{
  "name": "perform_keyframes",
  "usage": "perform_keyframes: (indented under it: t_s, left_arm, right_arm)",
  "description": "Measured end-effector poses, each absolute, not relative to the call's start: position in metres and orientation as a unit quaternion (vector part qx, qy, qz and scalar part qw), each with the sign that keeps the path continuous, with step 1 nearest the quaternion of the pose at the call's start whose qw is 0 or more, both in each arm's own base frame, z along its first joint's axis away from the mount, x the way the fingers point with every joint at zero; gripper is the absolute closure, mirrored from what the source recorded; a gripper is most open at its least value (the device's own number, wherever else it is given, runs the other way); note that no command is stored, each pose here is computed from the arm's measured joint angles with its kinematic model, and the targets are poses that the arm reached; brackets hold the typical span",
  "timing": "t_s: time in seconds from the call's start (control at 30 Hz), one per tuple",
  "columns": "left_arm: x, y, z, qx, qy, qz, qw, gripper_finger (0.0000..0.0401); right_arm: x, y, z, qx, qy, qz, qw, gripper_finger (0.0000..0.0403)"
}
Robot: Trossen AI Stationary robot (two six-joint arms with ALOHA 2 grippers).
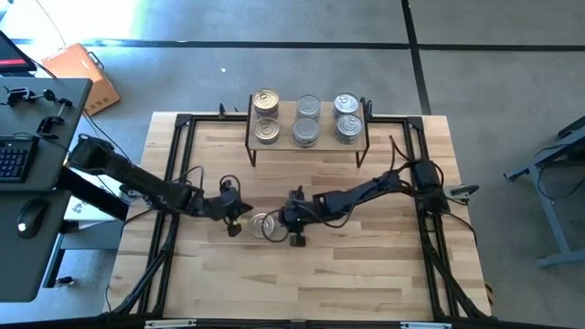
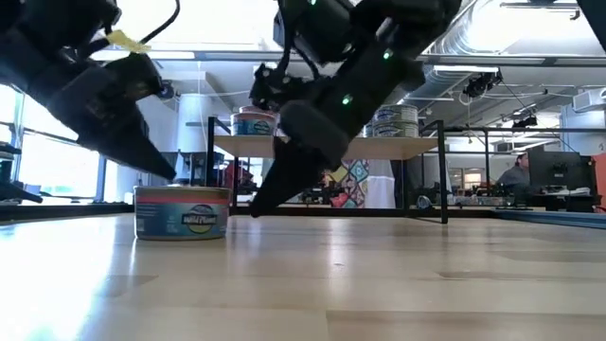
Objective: Stack canned seafood by type on shelf
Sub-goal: Stack the blue tuna can on top of the other blue tuna can
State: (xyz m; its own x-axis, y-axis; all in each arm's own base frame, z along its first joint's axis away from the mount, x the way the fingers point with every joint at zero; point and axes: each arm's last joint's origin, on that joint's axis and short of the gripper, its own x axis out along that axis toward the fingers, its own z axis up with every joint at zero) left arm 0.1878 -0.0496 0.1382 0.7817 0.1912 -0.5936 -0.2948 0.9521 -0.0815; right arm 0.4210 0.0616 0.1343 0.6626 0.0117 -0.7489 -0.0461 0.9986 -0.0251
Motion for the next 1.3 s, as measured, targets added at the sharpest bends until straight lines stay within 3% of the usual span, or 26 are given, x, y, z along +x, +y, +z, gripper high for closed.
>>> perform_keyframes:
  t_s: [0.17,0.37,0.57,0.73,0.83,0.93,1.3]
  left_arm:
    - [0.179,-0.044,0.153,-0.075,0.294,0.119,0.946,0.0401]
    - [0.166,-0.055,0.157,-0.068,0.315,0.077,0.943,0.0401]
    - [0.163,-0.066,0.146,-0.084,0.348,0.067,0.931,0.0401]
    - [0.163,-0.077,0.134,-0.077,0.385,0.046,0.918,0.0401]
    - [0.165,-0.08,0.127,-0.086,0.394,0.048,0.914,0.0401]
    - [0.169,-0.082,0.121,-0.087,0.395,0.05,0.913,0.0401]
    - [0.189,-0.078,0.108,-0.053,0.37,0.077,0.924,0.0401]
  right_arm:
    - [0.414,0.078,0.138,-0.056,0.412,0.026,0.909,0.0315]
    - [0.417,0.078,0.128,-0.002,0.393,0.05,0.918,0.0308]
    - [0.419,0.078,0.128,-0.016,0.373,0.075,0.924,0.0237]
    - [0.411,0.083,0.151,-0.152,0.366,0.06,0.916,0.0196]
    - [0.415,0.09,0.166,-0.245,0.312,0.065,0.916,0.0196]
    - [0.419,0.092,0.158,-0.299,0.284,0.136,0.901,0.0202]
    - [0.436,0.063,0.12,-0.319,0.258,0.185,0.893,0.0276]
